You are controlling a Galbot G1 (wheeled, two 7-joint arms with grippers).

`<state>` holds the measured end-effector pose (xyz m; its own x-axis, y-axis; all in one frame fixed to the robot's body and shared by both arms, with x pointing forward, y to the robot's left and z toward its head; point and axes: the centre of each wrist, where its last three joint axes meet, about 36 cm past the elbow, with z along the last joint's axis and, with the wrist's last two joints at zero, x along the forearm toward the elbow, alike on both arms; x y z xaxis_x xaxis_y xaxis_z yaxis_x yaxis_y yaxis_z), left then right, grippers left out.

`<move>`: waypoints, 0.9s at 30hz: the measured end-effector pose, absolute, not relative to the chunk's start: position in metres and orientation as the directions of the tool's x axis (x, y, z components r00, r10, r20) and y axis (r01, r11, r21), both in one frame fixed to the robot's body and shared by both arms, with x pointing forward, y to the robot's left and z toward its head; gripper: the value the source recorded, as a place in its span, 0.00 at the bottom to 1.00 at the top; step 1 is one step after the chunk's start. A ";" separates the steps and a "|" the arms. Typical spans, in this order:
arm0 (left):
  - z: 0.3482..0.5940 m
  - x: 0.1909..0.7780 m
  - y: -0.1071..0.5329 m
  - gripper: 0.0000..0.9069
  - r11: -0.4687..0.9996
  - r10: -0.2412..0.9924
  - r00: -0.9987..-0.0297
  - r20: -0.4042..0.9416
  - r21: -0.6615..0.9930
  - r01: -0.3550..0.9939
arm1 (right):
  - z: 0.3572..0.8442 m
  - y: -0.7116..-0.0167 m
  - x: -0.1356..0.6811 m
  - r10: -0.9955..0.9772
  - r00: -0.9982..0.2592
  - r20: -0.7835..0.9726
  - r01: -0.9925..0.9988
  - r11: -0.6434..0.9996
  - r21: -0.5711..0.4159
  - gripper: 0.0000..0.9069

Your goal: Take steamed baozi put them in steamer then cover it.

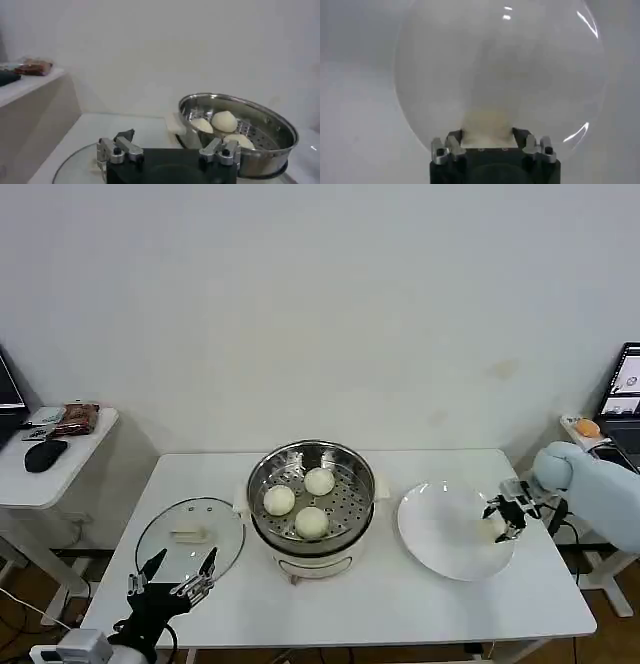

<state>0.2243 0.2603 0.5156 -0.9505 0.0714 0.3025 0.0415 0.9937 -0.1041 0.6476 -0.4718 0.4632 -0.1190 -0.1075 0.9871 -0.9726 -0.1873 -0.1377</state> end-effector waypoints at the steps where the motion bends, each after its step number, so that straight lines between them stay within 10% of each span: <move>1: 0.516 0.224 0.260 1.00 0.994 0.072 -0.951 0.302 -0.105 0.042 | 0.464 -0.472 0.647 -0.107 -0.118 0.987 -0.973 -0.187 -0.137 0.70; 27: 0.516 0.224 0.258 1.00 0.994 0.054 -0.952 0.301 -0.105 0.023 | 0.529 -0.455 0.640 -0.163 -0.162 0.973 -0.960 -0.204 -0.194 0.69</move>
